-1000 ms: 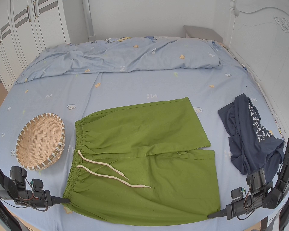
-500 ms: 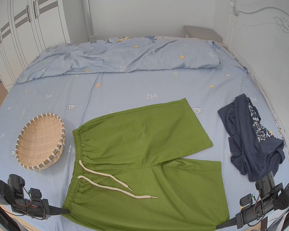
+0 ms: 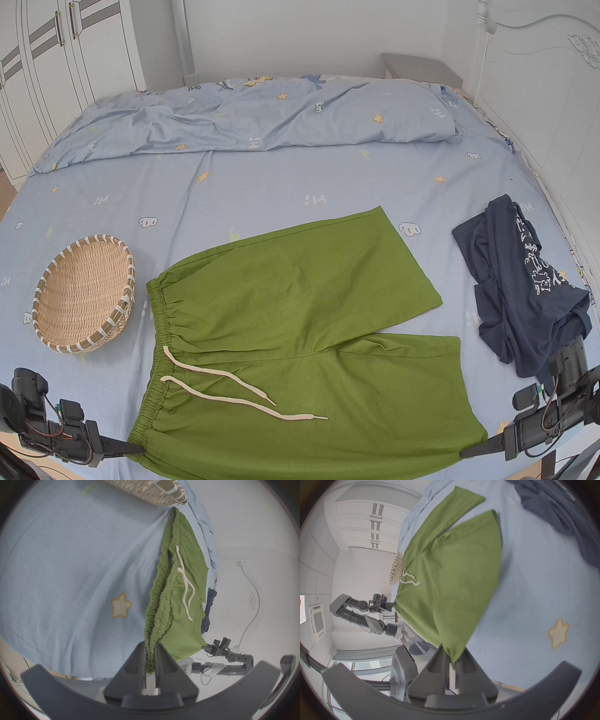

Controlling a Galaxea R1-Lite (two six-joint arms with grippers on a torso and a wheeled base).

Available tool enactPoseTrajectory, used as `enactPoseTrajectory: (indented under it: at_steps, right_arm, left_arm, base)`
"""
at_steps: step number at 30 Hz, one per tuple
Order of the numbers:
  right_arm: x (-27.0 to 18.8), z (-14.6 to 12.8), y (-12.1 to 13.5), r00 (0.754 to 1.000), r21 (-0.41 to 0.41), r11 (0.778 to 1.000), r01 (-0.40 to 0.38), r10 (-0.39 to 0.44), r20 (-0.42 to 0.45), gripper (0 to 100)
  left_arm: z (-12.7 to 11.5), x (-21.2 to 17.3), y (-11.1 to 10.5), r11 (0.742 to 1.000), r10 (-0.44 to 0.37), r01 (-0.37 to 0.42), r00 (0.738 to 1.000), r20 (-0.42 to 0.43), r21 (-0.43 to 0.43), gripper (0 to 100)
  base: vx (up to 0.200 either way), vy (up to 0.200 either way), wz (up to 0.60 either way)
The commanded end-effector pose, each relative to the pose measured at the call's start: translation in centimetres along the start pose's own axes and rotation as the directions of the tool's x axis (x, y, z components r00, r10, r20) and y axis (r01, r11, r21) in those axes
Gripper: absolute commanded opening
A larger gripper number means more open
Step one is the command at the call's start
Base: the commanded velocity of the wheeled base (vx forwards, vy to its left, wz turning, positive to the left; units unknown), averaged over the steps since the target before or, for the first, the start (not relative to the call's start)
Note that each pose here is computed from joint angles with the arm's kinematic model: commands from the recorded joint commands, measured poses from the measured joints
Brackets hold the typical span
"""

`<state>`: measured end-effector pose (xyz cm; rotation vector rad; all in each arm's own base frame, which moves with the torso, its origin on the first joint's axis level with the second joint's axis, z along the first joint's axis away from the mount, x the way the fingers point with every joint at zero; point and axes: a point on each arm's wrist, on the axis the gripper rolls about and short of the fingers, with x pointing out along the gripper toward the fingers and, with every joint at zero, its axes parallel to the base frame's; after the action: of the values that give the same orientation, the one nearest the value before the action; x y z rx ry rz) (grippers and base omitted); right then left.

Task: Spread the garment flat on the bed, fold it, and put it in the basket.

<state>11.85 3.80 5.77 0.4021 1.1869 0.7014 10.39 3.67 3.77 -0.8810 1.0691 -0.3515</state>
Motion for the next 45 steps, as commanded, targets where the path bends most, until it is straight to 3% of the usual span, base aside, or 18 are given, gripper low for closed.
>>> enactPoseTrajectory:
  at_steps: [1, 9, 16, 23, 32, 40, 45]
  right_arm:
    - [-2.8, 4.9, 2.8, 0.994, -0.051, 0.999, -0.009, 0.014, 0.11, 0]
    - [-5.3, 11.8, 5.8, 0.978, -0.122, 0.992, -0.022, 0.047, 0.202, 0]
    - [-5.6, 17.0, 7.0, 0.972, -0.147, 0.989, -0.026, 0.059, 0.226, 0]
    - [-4.9, 22.4, 7.6, 0.957, -0.171, 0.985, -0.037, 0.083, 0.276, 0]
    - [-4.7, 25.8, 7.7, 0.937, -0.217, 0.976, -0.027, 0.1, 0.333, 0]
    - [-5.3, 28.5, 7.9, 0.912, -0.258, 0.966, -0.01, 0.114, 0.393, 0]
    - [-5.4, 29.8, 8.0, 0.903, -0.273, 0.962, -0.006, 0.123, 0.412, 0]
  left_arm:
    - [3.2, -2.3, -3.3, 1.0, -0.015, 0.014, 0.998, 0.06, 0.018, 0]
    - [7.0, -4.7, -7.7, 0.999, -0.033, 0.033, 0.999, 0.02, 0.034, 0]
    - [10.3, -4.5, -8.7, 0.999, -0.045, 0.045, 0.999, 0.02, 0.01, 0]
    - [15.1, -3.0, -8.7, 0.998, -0.059, 0.059, 0.998, 0.003, 0.011, 0]
    - [19.4, -2.2, -8.7, 0.997, -0.066, 0.065, 0.997, 0.03, 0.033, 0]
    - [21.3, -0.9, -12.2, 0.992, -0.107, 0.106, 0.994, 0.024, 0.064, 0]
    - [21.6, -0.9, -12.5, 0.99, -0.116, 0.112, 0.992, 0.042, 0.091, 0]
  base:
    - [0.0, 0.0, 0.0]
    - [0.0, 0.0, 0.0]
    - [0.0, 0.0, 0.0]
    - [0.0, 0.0, 0.0]
    - [0.0, 0.0, 0.0]
    - [0.0, 0.0, 0.0]
    - [0.0, 0.0, 0.0]
